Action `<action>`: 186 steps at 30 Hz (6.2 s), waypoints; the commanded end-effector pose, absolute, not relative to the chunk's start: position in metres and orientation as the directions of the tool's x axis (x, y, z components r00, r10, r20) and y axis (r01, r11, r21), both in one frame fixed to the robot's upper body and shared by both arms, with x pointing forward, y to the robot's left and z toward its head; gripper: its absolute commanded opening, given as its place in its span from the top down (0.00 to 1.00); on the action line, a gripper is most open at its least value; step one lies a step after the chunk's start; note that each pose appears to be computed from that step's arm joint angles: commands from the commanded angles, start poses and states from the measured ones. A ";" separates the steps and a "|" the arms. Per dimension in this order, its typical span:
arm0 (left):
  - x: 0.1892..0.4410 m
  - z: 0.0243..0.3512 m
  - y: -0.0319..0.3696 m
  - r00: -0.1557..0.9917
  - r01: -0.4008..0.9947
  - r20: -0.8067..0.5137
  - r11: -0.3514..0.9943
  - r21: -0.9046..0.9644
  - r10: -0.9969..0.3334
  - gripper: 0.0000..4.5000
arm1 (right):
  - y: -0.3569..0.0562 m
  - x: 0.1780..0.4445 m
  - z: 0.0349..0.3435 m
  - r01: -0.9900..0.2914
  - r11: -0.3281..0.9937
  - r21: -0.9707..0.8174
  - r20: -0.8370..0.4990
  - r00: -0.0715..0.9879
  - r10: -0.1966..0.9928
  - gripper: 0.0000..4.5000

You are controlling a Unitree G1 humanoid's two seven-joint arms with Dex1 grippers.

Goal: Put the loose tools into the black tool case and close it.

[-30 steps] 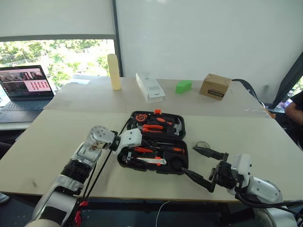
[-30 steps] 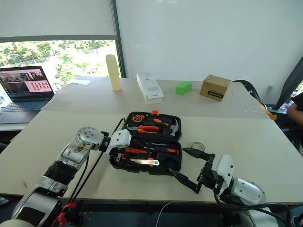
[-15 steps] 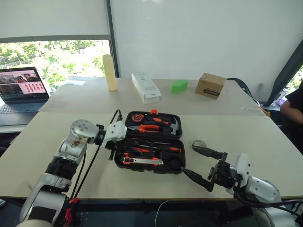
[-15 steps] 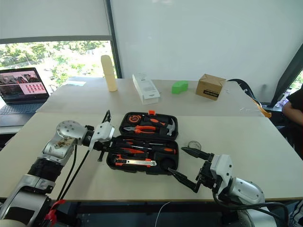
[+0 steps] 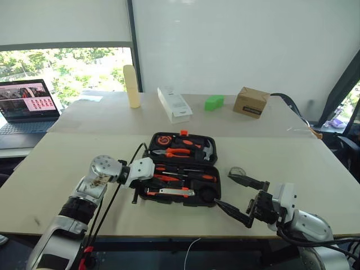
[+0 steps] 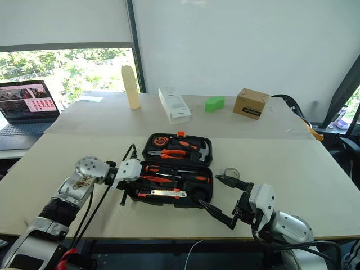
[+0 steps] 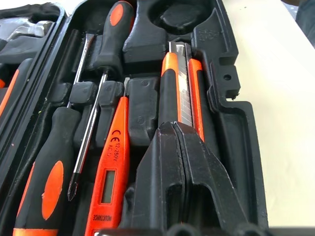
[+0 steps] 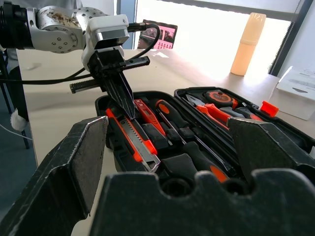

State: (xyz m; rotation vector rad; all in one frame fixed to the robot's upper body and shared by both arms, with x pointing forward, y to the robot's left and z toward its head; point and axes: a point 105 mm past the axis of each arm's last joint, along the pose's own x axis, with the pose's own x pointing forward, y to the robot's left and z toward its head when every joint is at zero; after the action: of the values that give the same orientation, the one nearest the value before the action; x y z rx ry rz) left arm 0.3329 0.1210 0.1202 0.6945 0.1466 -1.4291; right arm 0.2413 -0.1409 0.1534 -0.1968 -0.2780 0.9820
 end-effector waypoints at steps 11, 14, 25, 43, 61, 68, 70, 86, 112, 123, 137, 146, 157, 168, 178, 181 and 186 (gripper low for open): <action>0.323 0.072 0.133 0.166 0.968 -0.637 0.002 0.250 -0.752 0.99 | -0.145 0.240 0.163 -0.767 0.555 -0.323 0.164 0.532 0.831 0.00; 0.328 0.056 0.141 0.224 0.955 -0.698 0.008 0.298 -0.680 0.99 | -0.146 0.241 0.163 -0.763 0.558 -0.326 0.164 0.535 0.829 0.00; 0.324 0.081 0.121 0.252 0.934 -0.545 0.053 0.354 -0.800 0.99 | -0.164 0.242 0.164 -0.722 0.600 -0.346 0.153 0.587 0.795 0.00; 0.276 0.147 0.239 0.400 0.897 -0.249 0.320 0.305 -0.882 0.07 | -0.273 0.188 0.111 -0.543 0.777 -0.318 -0.113 0.836 0.538 0.00; 0.271 0.145 0.222 0.387 0.907 -0.177 0.340 0.248 -0.905 0.00 | -0.221 0.348 0.117 -0.840 0.428 -0.332 -0.635 0.535 0.557 0.12; 0.269 0.150 0.217 0.386 0.903 -0.162 0.336 0.268 -0.908 0.00 | -0.208 0.360 0.114 -0.865 0.344 -0.365 -0.641 0.502 0.581 0.63; 0.269 0.150 0.216 0.385 0.903 -0.160 0.335 0.271 -0.909 0.00 | -0.206 0.362 0.115 -0.865 0.333 -0.376 -0.633 0.502 0.590 0.79; 0.261 0.143 0.204 0.307 0.923 -0.166 0.250 0.291 -0.937 0.00 | -0.120 0.279 0.182 -0.948 -0.067 -0.310 -0.455 0.086 0.887 0.99; 0.257 0.137 0.198 0.288 0.934 -0.203 0.228 0.276 -0.936 0.00 | -0.098 0.295 0.122 -0.970 -0.050 -0.237 -0.661 0.123 0.740 0.82; 0.272 0.136 0.217 0.397 0.906 -0.199 0.349 0.238 -0.896 0.00 | -0.111 0.298 0.196 -0.960 0.016 -0.280 -0.404 0.132 0.905 0.39; 0.271 0.135 0.217 0.364 0.912 -0.219 0.300 0.279 -0.905 0.00 | -0.109 0.267 0.159 -0.982 0.110 -0.155 -0.375 0.162 0.913 0.39; 0.265 0.130 0.212 0.329 0.926 -0.223 0.267 0.269 -0.918 0.00 | -0.081 0.273 0.137 -0.966 0.226 -0.125 -0.481 0.258 0.838 0.39; 0.261 0.130 0.214 0.324 0.928 -0.224 0.262 0.265 -0.919 0.00 | -0.086 0.283 0.141 -0.956 0.246 -0.157 -0.516 0.292 0.805 0.39; 0.263 0.132 0.213 0.326 0.925 -0.220 0.263 0.273 -0.919 0.00 | -0.082 0.287 0.135 -0.959 0.243 -0.147 -0.548 0.284 0.787 0.76; 0.263 0.130 0.209 0.322 0.927 -0.217 0.260 0.271 -0.921 0.00 | -0.102 0.283 0.139 -0.968 0.199 -0.153 -0.624 0.251 0.740 0.99; 0.264 0.129 0.207 0.320 0.927 -0.216 0.258 0.273 -0.922 0.00 | -0.107 0.284 0.136 -0.969 0.197 -0.149 -0.658 0.246 0.712 0.99; 0.264 0.127 0.208 0.320 0.927 -0.216 0.258 0.271 -0.923 0.00 | -0.109 0.287 0.128 -0.970 0.200 -0.137 -0.685 0.238 0.688 0.99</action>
State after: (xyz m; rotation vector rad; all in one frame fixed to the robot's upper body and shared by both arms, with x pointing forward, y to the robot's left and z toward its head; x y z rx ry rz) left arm 0.2632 0.2101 0.1200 0.3408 0.0537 -1.2489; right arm 0.2838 -0.1074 0.1261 -0.5989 0.5427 1.2538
